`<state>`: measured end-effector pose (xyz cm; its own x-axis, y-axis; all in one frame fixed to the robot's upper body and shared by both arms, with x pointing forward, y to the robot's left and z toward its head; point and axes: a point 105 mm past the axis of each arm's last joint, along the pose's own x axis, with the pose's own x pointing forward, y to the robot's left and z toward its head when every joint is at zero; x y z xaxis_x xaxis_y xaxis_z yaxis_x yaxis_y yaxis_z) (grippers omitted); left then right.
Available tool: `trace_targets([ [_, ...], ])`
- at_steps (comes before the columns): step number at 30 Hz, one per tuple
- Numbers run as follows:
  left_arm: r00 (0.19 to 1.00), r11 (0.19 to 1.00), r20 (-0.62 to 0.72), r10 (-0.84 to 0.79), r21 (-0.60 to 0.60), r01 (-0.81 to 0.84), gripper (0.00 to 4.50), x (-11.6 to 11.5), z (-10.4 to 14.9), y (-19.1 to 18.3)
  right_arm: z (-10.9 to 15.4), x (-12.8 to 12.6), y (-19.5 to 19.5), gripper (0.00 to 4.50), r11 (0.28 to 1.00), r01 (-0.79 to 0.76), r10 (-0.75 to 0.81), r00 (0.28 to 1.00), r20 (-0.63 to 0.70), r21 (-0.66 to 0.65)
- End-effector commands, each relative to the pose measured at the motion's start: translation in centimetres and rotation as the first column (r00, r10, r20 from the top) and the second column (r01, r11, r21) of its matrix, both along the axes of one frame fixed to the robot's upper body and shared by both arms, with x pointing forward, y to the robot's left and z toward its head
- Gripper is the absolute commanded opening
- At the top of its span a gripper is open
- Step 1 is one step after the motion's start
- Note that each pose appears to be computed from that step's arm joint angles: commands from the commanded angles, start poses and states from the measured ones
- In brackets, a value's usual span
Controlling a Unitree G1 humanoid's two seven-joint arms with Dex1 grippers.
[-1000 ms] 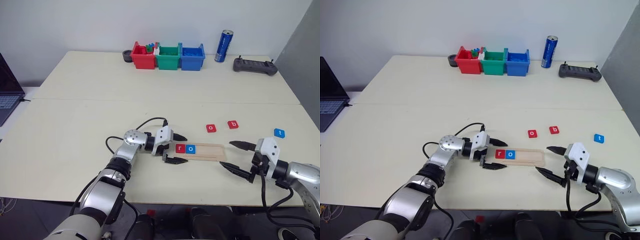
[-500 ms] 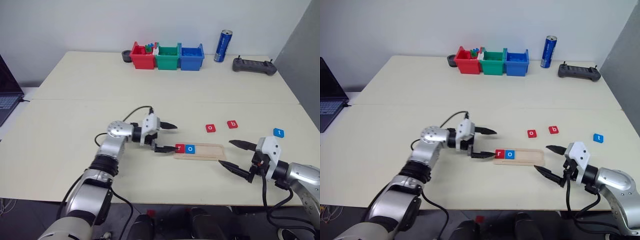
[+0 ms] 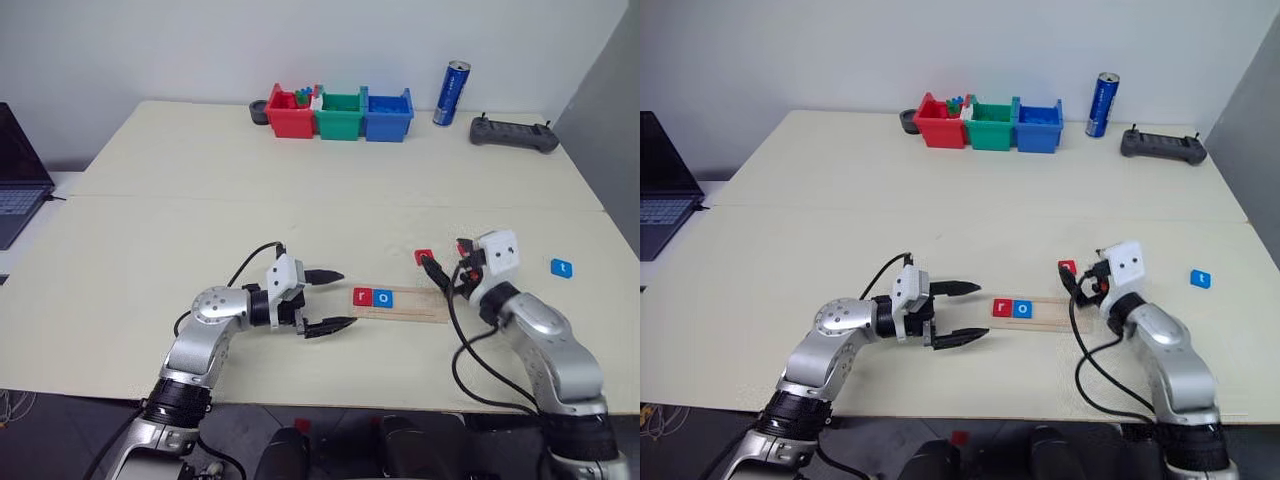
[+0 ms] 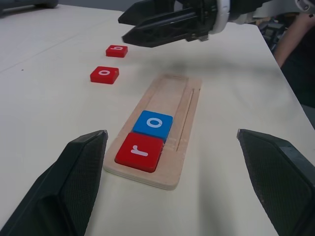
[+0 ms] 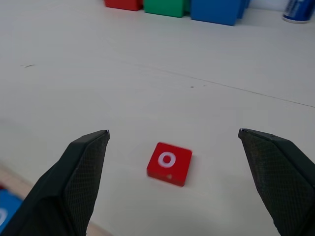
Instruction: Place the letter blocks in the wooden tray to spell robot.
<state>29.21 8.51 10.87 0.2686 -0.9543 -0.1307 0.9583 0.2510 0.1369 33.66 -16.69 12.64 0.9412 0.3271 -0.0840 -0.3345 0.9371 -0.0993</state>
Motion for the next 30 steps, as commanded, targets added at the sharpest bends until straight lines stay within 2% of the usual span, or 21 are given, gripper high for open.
trace_targets([
  [1, 0.999, 1.0, 0.039, -0.002, -0.023, 0.003, 4.47, -0.2, 1.4, -0.2, 0.2, 0.6, 0.1, 4.5, 0.999, 0.041, -0.041, 0.999, -0.005, -0.022],
  [15, 0.999, 1.0, 0.046, -0.012, -0.006, 0.012, 4.47, 0.0, 1.4, -0.2, -2.1, 2.5, 2.1, 4.5, 0.995, 0.066, -0.074, 0.992, -0.107, -0.078],
  [24, 0.998, 1.0, 0.056, -0.009, -0.007, 0.009, 4.47, 0.2, 1.7, -0.2, -2.9, 3.0, 0.8, 4.5, 0.984, 0.149, -0.163, 0.975, -0.152, -0.098],
  [30, 0.998, 1.0, 0.054, -0.027, 0.0, 0.027, 4.5, -0.3, 1.5, -0.2, -3.0, 3.0, 1.8, 2.53, 0.99, 0.126, -0.135, 0.976, -0.173, -0.061],
])
